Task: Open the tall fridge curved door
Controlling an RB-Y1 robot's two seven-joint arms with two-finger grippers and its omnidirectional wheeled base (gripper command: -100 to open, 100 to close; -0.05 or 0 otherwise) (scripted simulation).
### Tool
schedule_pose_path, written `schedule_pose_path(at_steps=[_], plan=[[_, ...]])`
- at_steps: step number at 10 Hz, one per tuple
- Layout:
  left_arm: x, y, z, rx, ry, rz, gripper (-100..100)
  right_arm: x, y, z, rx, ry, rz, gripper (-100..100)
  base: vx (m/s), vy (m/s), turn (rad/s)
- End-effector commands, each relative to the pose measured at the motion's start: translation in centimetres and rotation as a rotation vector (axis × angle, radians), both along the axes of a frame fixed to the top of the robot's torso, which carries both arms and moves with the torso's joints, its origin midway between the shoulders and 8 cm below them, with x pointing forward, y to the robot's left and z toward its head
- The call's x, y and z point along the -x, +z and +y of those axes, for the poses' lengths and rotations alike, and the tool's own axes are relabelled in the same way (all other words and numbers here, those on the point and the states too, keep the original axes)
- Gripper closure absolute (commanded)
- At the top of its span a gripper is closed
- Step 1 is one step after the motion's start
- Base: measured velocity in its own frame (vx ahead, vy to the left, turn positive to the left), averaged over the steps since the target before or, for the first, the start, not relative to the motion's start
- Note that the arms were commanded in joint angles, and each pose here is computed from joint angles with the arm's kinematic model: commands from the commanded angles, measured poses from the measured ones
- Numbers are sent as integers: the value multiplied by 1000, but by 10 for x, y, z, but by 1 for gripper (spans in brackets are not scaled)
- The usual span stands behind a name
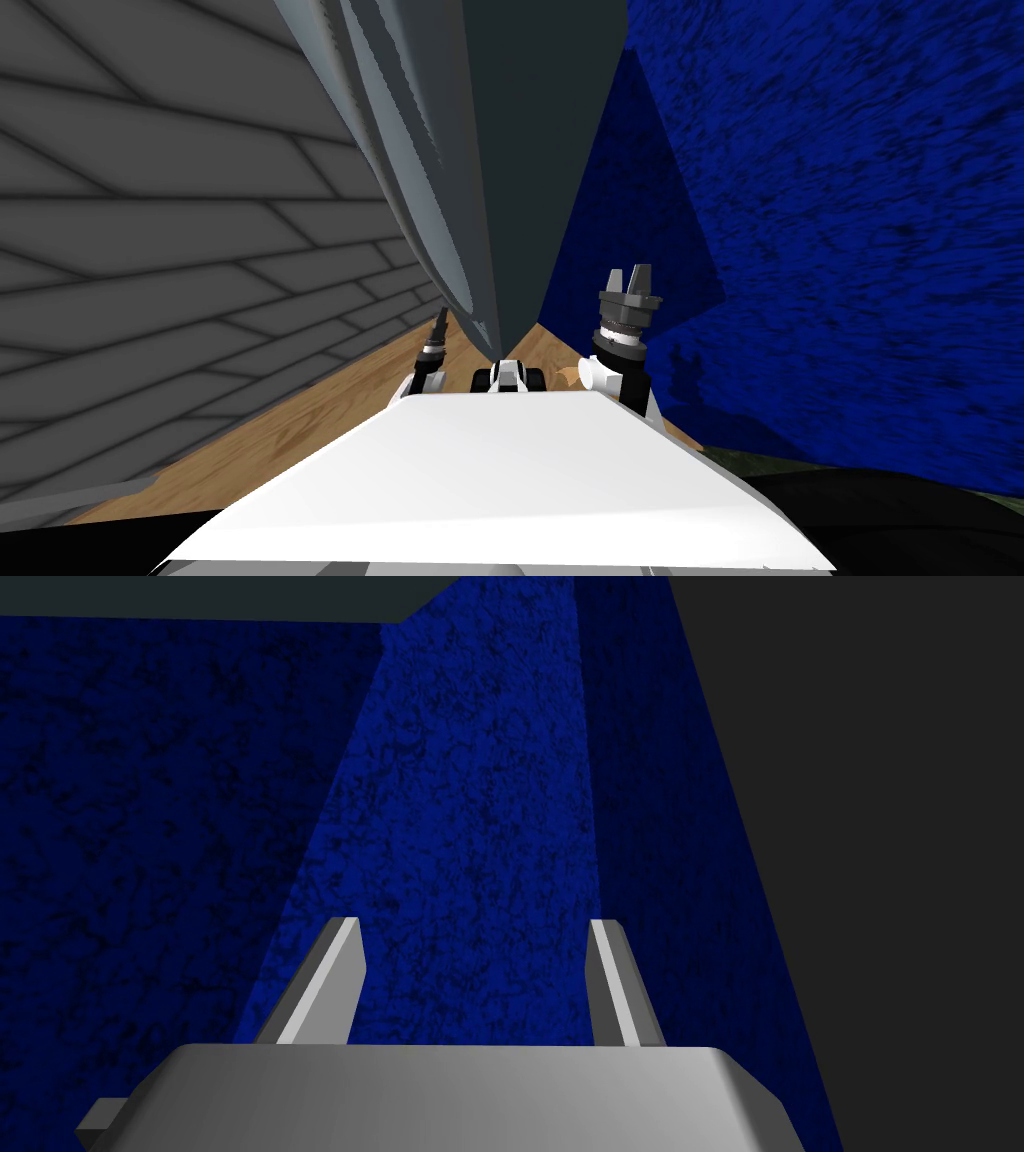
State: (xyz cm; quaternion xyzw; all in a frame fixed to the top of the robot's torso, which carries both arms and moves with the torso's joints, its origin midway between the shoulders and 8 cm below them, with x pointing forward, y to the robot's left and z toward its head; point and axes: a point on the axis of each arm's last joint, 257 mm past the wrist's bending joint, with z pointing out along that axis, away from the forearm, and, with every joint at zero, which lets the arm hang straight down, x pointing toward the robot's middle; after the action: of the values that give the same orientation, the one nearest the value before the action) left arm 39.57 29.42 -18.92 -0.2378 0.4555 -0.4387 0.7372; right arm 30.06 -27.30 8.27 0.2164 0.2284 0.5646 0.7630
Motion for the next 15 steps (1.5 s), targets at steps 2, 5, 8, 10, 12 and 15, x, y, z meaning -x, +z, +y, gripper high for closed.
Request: schedule_pose_path(at_steps=[2, 5, 8, 10, 12, 15], plan=[[0, -40, -5, -21, -1, 66, -100, 0, 0, 0, 0, 0, 0, 0, 5, -46, 1], [3, -68, -9, -23, 1, 118, -100, 0, 0, 0, 0, 0, 0, 0, 0, -29, 1], [6, -89, -17, -15, 1, 153, -100, 0, 0, 0, 0, 0, 0, 0, -3, -28, 1], [8, -106, -28, 8, 2, 180, -100, 0, 0, 0, 0, 0, 0, 0, 1, -28, 1], [9, -112, -35, 26, 4, 189, -100, 0, 0, 0, 0, 0, 0, 0, 2, -19, 1], [9, -120, -55, 82, 8, 200, -100, 0, 0, 0, 0, 0, 0, 0, 0, -13, 0]])
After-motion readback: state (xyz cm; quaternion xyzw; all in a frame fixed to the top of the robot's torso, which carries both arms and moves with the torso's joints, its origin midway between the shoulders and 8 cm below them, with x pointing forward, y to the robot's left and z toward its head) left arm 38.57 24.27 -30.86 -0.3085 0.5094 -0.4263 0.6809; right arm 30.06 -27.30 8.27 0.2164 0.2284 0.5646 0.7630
